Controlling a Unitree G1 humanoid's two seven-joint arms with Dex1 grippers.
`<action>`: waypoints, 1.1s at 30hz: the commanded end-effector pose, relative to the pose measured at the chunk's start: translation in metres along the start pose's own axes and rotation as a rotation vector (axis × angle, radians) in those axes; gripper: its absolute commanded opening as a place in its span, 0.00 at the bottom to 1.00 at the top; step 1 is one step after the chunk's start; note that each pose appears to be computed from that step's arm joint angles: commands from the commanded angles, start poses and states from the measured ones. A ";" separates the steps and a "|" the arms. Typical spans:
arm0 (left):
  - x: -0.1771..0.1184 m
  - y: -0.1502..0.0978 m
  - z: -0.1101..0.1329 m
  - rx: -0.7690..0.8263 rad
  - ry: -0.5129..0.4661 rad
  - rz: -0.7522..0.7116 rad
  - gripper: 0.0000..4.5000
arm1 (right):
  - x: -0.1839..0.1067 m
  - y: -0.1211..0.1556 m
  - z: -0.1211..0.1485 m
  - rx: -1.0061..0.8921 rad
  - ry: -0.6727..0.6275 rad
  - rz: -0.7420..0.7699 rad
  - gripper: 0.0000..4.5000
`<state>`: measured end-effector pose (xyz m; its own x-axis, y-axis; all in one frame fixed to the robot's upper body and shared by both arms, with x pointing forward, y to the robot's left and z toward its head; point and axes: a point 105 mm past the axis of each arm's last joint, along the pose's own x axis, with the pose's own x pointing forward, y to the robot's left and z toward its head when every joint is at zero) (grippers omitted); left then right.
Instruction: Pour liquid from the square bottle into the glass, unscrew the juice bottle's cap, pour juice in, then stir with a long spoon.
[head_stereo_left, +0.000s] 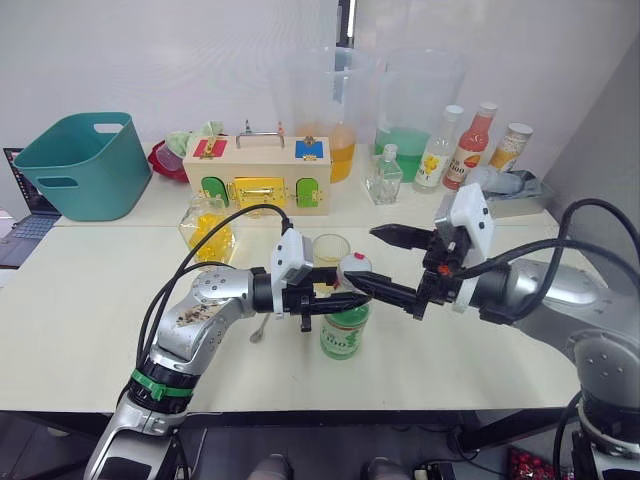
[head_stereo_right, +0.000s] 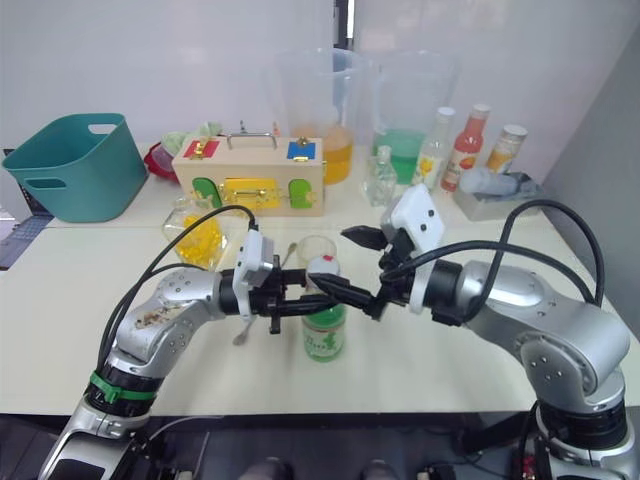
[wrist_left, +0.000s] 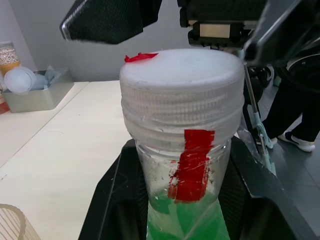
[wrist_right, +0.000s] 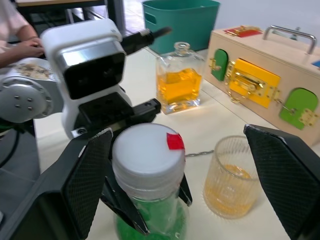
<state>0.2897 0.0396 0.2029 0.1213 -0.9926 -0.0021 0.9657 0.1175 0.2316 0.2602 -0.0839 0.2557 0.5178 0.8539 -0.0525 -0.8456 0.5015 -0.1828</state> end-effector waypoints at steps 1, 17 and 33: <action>0.004 0.002 -0.001 0.020 0.017 0.003 0.31 | 0.000 0.007 0.006 -0.023 -0.023 -0.006 0.99; -0.001 0.003 -0.001 0.024 0.021 0.054 0.31 | 0.008 0.007 -0.005 -0.053 0.029 0.208 0.37; -0.013 -0.004 0.005 0.047 0.063 0.049 0.31 | 0.030 -0.026 0.010 -0.328 0.068 0.871 0.37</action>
<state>0.2844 0.0490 0.2047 0.1668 -0.9851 -0.0422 0.9541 0.1505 0.2588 0.2973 -0.0670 0.2641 -0.2527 0.9107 -0.3267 -0.8970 -0.3471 -0.2738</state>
